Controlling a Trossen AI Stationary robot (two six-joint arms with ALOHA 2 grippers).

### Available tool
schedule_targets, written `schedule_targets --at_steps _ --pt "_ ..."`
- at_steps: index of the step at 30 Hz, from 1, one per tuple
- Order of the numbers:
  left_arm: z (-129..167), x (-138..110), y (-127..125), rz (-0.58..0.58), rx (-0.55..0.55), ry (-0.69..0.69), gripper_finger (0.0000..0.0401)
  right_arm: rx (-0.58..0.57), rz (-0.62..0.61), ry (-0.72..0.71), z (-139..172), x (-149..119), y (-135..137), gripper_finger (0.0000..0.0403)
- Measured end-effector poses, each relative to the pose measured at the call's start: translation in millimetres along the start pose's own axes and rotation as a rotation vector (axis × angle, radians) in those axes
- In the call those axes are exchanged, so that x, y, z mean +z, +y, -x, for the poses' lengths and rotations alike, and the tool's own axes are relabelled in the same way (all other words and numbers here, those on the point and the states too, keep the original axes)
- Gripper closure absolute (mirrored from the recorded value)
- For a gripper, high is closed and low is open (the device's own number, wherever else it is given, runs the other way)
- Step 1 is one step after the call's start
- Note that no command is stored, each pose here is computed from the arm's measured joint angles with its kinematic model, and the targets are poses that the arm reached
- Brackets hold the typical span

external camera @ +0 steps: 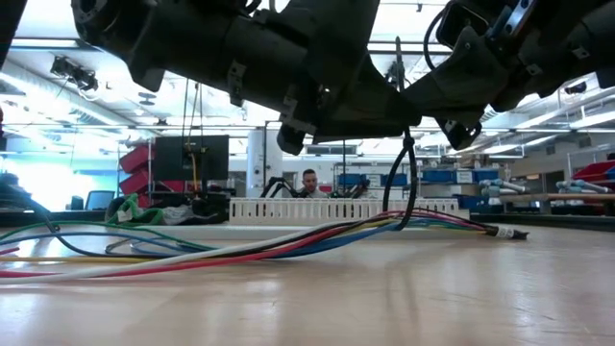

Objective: Ziptie cables
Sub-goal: Wrap the black zip tie around the cables

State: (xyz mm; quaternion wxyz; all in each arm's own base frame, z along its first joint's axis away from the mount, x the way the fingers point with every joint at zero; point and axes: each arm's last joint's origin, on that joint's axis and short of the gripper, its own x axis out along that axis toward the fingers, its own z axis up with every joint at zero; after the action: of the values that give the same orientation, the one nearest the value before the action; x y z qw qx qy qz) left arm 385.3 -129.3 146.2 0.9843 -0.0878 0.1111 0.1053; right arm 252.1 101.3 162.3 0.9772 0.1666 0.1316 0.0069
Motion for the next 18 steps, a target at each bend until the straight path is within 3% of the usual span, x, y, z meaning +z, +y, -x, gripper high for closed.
schedule_targets --at_steps 11,18 --pt "0.1 0.0 -0.2 0.022 -0.001 0.000 0.0355 0.007 0.018 -0.020 0.1 2.0 0.8 0.0403" --pt "-0.3 -1.0 0.0 0.020 0.000 0.002 0.0373 -0.004 0.030 -0.041 0.1 3.5 1.0 0.0403"
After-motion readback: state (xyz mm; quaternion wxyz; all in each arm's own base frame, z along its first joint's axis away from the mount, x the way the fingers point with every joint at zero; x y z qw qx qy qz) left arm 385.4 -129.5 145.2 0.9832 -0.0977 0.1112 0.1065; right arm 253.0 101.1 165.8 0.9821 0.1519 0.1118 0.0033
